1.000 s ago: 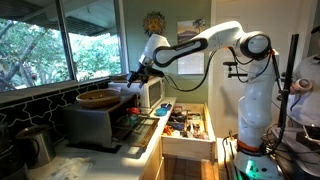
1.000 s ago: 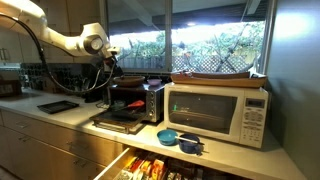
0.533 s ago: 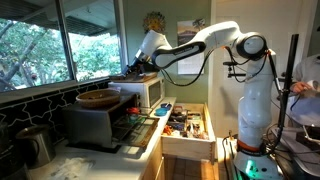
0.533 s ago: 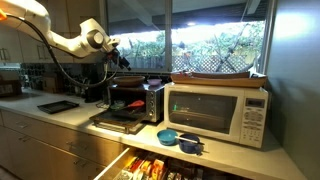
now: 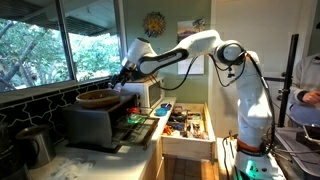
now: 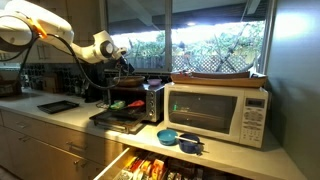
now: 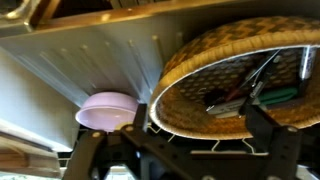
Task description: Remove a pen from the straw basket on top of the oven and put pen on the oven top
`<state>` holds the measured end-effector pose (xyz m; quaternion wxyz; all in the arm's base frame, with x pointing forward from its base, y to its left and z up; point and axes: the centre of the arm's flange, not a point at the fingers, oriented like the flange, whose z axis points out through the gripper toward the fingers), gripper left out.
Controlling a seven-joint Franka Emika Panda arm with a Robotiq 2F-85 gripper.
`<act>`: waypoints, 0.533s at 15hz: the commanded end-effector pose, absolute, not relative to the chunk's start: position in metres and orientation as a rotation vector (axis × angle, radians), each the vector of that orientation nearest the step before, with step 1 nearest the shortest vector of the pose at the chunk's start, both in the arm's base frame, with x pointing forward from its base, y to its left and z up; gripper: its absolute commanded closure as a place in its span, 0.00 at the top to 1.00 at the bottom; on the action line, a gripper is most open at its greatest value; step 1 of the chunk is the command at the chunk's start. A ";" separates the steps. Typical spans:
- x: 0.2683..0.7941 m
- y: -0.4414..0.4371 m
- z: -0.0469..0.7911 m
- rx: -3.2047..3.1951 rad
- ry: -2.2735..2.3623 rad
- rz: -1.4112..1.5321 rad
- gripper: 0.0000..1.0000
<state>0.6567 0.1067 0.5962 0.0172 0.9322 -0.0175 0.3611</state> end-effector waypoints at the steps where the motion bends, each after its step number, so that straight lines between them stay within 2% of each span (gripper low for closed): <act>1: 0.707 0.130 0.602 2.913 0.104 1.170 1.00; 2: 0.708 0.135 0.607 2.902 0.132 1.204 1.00; 3: 0.684 0.127 0.593 2.906 0.072 1.159 1.00; 8: 0.697 0.144 0.592 2.974 0.039 1.152 1.00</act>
